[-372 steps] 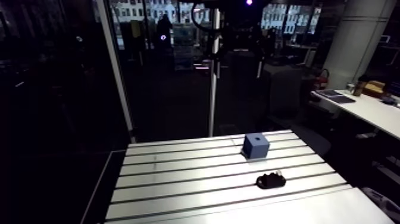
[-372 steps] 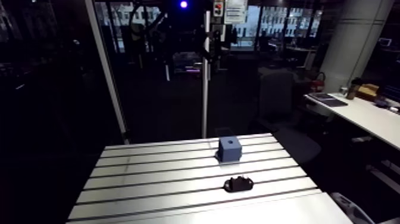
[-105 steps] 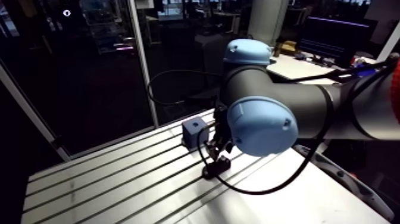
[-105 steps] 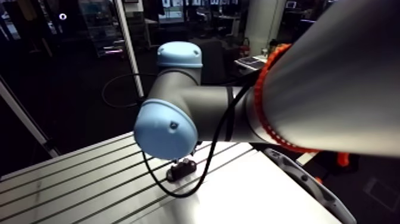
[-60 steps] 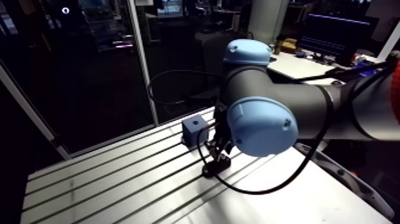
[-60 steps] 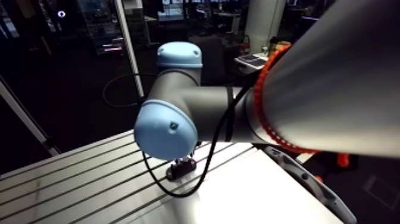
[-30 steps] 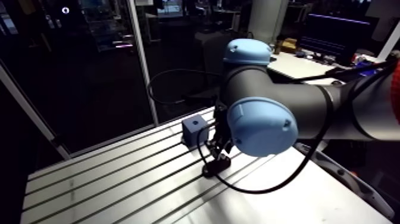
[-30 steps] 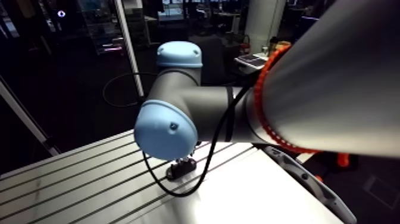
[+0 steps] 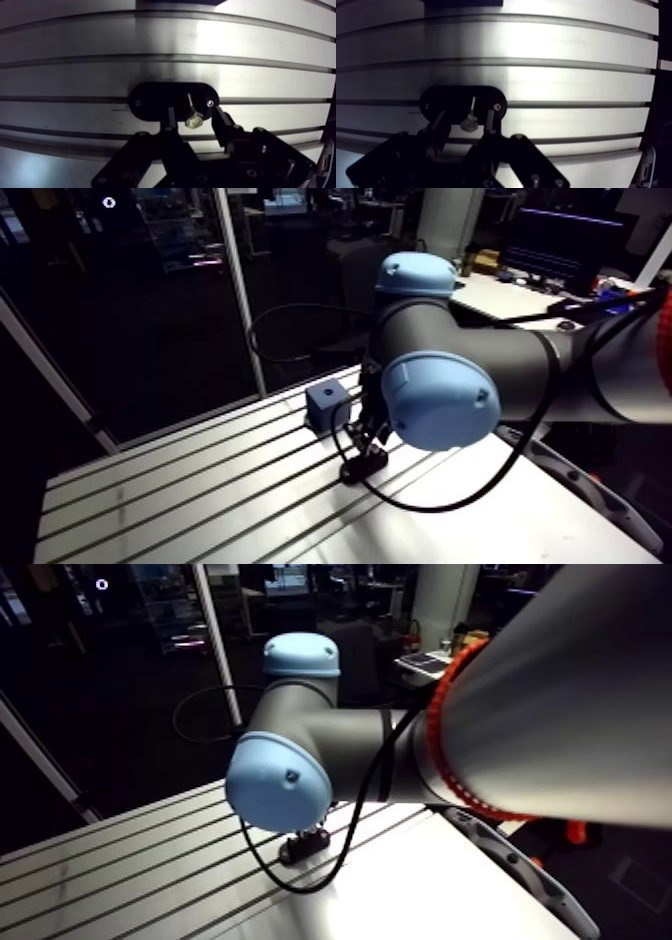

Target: Pick up the M10 bolt and insert it into the hex recess until seated.

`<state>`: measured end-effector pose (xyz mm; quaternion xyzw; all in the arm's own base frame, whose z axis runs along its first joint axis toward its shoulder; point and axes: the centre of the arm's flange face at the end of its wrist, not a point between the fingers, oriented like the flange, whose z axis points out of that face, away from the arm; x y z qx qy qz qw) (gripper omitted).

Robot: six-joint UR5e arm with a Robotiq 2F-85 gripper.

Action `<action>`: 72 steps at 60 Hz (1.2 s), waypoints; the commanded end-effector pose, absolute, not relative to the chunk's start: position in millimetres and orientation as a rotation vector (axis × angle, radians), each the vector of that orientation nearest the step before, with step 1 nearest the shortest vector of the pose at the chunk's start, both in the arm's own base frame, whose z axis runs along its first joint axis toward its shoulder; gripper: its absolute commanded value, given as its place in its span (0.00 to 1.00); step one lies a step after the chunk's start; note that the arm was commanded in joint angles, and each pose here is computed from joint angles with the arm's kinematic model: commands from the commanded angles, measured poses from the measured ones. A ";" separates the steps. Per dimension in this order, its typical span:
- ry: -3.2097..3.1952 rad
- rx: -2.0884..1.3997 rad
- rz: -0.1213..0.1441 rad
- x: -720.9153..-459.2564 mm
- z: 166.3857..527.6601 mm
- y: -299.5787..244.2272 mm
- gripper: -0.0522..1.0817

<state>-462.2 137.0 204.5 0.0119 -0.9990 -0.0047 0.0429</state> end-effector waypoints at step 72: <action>-3.064 0.036 -0.007 -462.5 200.0 137.3 0.64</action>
